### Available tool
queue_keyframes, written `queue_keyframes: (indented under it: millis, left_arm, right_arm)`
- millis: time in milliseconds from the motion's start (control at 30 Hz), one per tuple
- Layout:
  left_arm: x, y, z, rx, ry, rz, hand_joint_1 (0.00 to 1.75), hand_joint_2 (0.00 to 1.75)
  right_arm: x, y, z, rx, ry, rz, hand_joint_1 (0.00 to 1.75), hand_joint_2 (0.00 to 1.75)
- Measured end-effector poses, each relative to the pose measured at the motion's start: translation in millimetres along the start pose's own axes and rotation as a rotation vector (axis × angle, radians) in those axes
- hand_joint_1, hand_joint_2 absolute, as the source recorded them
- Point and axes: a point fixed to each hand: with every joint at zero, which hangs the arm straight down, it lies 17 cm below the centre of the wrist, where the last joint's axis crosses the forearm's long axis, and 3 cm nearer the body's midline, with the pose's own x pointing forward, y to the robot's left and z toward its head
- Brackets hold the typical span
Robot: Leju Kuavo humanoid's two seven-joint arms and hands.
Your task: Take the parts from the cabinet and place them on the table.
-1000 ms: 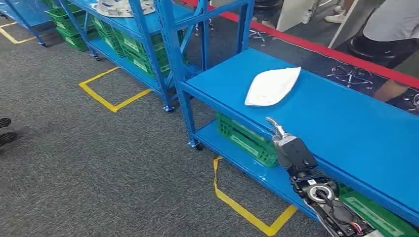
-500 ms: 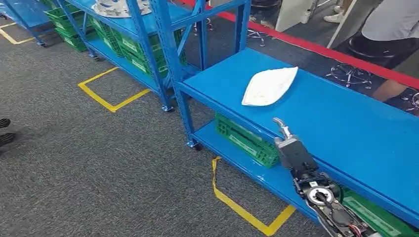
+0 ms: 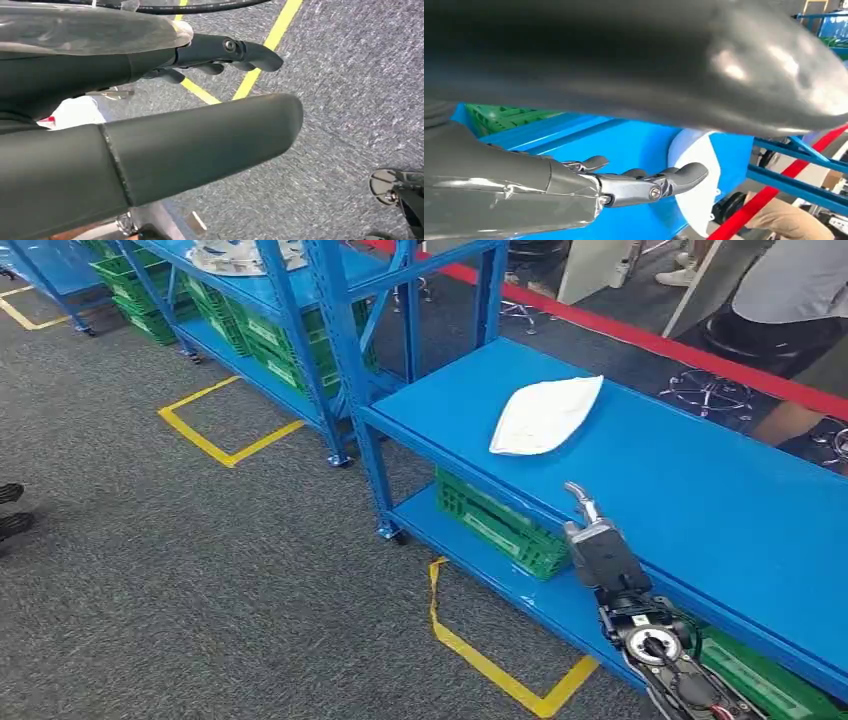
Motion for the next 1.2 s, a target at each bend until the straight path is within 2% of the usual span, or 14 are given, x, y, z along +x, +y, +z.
queue_keyframes:
  millis: [1200]
  left_arm:
    - [-0.7,-4.7,0.6,-0.021,-0.006,0.021,0.0,0.0]
  right_arm:
    - [2.9,-3.9,3.5,-0.017,0.005,-0.026,0.0,0.0]
